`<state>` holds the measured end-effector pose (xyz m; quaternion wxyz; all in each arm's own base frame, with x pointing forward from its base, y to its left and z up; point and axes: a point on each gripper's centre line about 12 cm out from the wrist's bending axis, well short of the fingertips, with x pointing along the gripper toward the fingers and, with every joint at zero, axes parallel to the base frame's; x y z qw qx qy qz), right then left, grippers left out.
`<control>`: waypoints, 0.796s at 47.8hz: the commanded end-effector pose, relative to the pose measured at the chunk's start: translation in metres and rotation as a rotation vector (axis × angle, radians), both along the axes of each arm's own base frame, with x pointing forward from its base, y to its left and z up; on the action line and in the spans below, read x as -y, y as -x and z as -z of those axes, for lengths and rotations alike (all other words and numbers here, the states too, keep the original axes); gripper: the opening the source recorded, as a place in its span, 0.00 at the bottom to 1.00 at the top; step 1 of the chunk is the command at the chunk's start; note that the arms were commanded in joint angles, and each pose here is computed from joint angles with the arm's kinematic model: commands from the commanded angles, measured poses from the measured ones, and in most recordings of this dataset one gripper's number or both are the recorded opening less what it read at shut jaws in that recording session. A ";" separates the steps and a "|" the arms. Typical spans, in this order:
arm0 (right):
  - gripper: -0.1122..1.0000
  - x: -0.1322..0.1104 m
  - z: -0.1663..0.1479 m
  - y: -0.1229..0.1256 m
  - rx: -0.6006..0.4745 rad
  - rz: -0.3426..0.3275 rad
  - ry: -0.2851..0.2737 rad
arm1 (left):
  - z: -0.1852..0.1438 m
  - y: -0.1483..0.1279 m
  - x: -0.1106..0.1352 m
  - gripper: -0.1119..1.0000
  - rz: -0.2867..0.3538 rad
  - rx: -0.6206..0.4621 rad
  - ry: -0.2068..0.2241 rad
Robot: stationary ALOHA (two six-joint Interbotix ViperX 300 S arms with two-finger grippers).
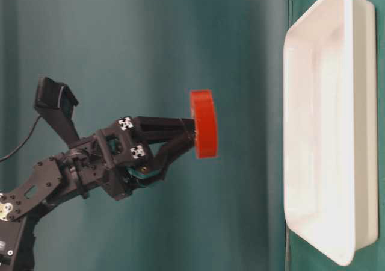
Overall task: Pick up the tape from a random location and place it into the white case.
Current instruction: 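Lower the red tape roll into the tray and open the left gripper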
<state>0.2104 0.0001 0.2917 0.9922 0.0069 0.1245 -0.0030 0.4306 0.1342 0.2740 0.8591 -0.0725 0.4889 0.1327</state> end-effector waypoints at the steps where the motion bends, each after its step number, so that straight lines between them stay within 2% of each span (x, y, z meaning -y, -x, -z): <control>1: 0.93 -0.001 -0.011 -0.003 0.028 -0.004 0.001 | -0.012 0.003 -0.001 0.29 -0.005 0.048 -0.016; 17: 0.93 -0.001 -0.011 -0.003 0.029 -0.004 0.001 | 0.043 0.009 -0.019 0.29 -0.047 0.054 -0.018; 38: 0.93 -0.001 -0.009 -0.004 0.023 -0.004 0.000 | 0.094 0.004 -0.033 0.29 -0.067 0.021 -0.010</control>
